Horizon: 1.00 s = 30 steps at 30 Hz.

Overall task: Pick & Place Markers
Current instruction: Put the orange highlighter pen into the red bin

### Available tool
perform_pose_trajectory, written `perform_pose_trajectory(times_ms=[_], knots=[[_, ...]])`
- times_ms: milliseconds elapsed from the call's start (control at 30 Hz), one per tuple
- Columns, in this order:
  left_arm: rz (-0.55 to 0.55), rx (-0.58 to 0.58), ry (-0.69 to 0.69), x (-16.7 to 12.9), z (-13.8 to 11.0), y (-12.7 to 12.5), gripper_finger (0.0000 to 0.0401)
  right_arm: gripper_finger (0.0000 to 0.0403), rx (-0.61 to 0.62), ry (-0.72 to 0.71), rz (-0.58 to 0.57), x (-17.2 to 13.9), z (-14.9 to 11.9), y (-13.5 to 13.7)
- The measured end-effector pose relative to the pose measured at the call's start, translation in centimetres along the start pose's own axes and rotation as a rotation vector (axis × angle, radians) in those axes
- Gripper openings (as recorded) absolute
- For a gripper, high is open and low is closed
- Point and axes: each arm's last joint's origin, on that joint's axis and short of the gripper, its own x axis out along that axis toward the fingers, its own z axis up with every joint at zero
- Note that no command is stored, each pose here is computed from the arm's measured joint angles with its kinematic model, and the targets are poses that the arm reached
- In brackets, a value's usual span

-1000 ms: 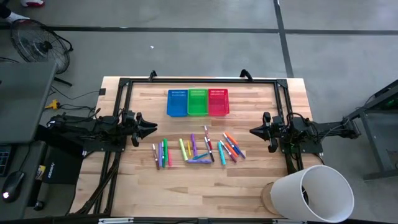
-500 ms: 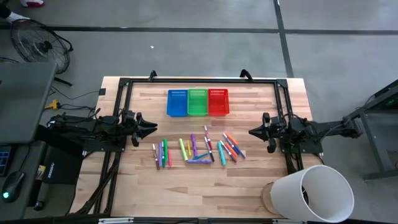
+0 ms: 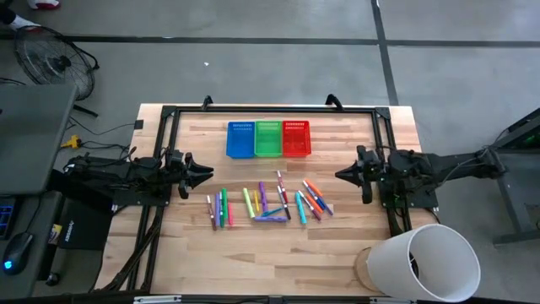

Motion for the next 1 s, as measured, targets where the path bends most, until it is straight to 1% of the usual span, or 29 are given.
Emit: perform_pose_trajectory(times_ms=[200,333,533,633,700,867,1000], knots=[[0.000,0.000,0.000,0.0,0.0,0.0,0.0115,0.0002,-0.013,0.145,-0.049,2.2,1.5,0.7],[0.000,0.000,0.000,0.0,0.0,0.0,0.0115,0.0002,-0.003,0.209,-0.093,3.7,2.3,0.8],[0.000,0.000,0.000,0.0,0.0,0.0,0.0115,0.0002,0.102,0.329,-0.197,6.1,2.7,0.1],[0.000,0.000,0.000,0.0,0.0,0.0,0.0115,0.0002,0.138,0.388,-0.229,7.4,2.5,-0.4],[0.000,0.000,0.000,0.0,0.0,0.0,0.0115,0.0002,0.152,0.431,-0.240,8.3,2.3,-0.7],[0.000,0.000,0.000,0.0,0.0,0.0,0.0115,0.0002,0.278,0.510,-0.290,10.1,1.3,-1.4],[0.000,0.000,0.000,0.0,0.0,0.0,0.0115,0.0002,0.345,0.553,-0.334,11.1,0.6,-2.3]])
